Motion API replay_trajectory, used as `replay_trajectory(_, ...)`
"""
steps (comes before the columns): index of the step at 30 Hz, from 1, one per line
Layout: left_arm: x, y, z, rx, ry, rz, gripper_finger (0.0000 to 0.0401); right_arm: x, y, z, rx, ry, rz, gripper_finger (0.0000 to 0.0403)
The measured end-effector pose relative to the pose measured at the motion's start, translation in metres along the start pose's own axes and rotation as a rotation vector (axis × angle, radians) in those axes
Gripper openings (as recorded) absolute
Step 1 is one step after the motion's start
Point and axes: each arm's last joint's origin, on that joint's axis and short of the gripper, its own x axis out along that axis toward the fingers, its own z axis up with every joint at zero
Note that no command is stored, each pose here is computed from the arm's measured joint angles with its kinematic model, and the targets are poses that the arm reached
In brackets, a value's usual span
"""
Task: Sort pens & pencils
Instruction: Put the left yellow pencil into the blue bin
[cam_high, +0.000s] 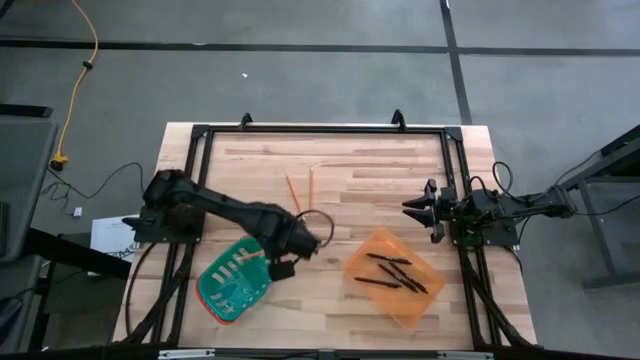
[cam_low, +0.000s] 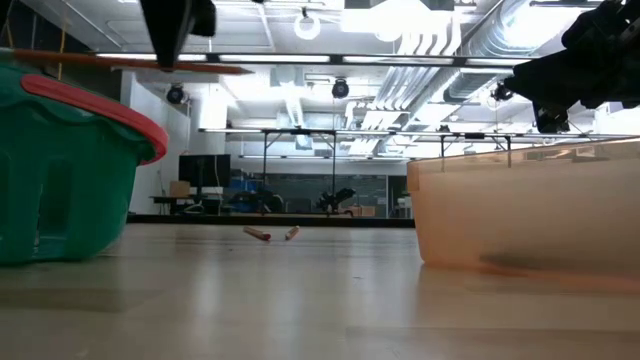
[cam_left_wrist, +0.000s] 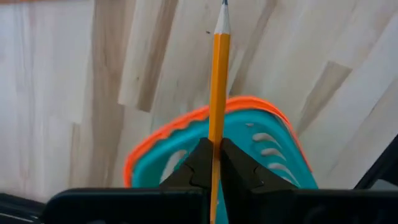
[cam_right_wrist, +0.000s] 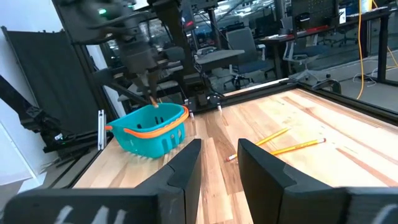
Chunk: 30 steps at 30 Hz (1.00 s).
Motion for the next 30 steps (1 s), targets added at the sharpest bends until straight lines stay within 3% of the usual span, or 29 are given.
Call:
replay_trajectory(8,-0.002,-0.033,-0.034,0.046,-0.179,0.181,0.0005,0.0,0.0,0.0,0.0,0.0,0.0,0.0096)
replay_trajectory(12,0.003,-0.033,-0.058,-0.031,-0.209,0.198,0.0005,0.0,0.0,0.0,0.0,0.0,0.0,0.0096)
replay_trajectory(22,0.017,-0.036,-0.114,-0.29,-0.321,-0.025,0.0005,0.0,0.0,0.0,0.0,0.0,0.0,0.0096)
replay_trajectory(30,0.046,-0.035,-0.133,-0.365,-0.186,-0.014,0.0005,0.0,0.0,0.0,0.0,0.0,0.0,0.0096)
